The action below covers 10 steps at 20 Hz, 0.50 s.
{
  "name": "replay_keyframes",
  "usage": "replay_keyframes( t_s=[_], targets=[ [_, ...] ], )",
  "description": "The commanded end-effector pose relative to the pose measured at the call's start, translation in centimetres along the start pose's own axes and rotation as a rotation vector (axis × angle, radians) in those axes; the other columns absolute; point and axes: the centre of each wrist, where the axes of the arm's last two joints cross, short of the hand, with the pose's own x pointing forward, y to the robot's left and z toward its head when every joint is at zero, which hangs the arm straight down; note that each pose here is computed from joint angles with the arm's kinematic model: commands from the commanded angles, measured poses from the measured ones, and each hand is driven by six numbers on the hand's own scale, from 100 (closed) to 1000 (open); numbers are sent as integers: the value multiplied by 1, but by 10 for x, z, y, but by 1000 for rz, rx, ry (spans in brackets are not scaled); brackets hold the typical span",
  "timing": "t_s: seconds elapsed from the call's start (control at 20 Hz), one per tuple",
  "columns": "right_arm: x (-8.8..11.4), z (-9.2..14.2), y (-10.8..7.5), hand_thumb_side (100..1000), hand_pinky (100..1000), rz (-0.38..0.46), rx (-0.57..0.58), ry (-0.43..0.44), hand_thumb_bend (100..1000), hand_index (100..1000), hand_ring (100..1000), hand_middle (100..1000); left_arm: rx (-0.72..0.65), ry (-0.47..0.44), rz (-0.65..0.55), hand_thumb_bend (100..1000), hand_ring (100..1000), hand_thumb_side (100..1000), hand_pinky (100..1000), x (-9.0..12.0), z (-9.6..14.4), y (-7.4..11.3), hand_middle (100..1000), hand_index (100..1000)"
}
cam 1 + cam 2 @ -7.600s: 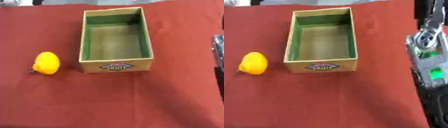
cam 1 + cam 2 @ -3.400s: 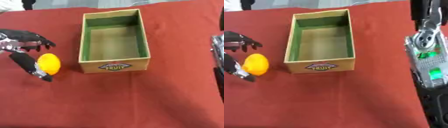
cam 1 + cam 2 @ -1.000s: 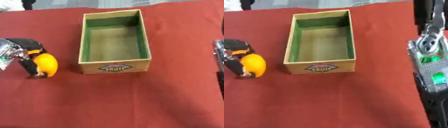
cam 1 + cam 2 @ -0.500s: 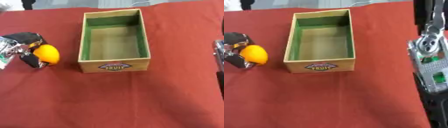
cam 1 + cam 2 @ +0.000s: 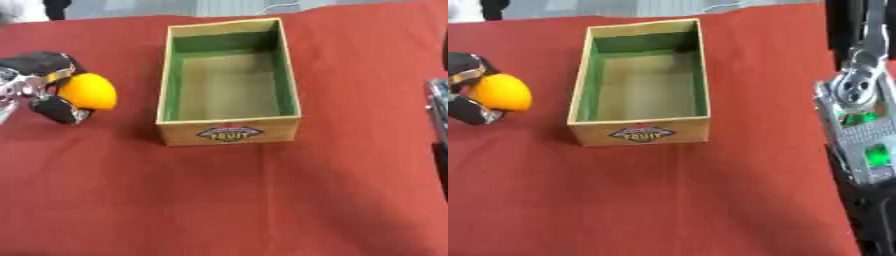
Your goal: Pick up objects on the table and place them in the box.
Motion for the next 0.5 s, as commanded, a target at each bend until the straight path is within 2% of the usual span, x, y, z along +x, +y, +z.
replay_keyframes(
  t_s=[0.05,0.3,0.5],
  targets=[
    [6,-4,-5,1000,783,-3,-10,-27,100,851,685,544,96,23,-13,100,473,194,279,-8,18,32,552,636],
    [6,-3,-4,1000,783,-5,-7,-24,100,852,686,545,206,-17,-17,100,467,179,257,8,24,61,546,632],
    [6,-2,-3,1000,784,-9,-4,-23,100,852,687,545,283,-72,-9,100,459,188,239,29,21,82,539,630]
  ],
)
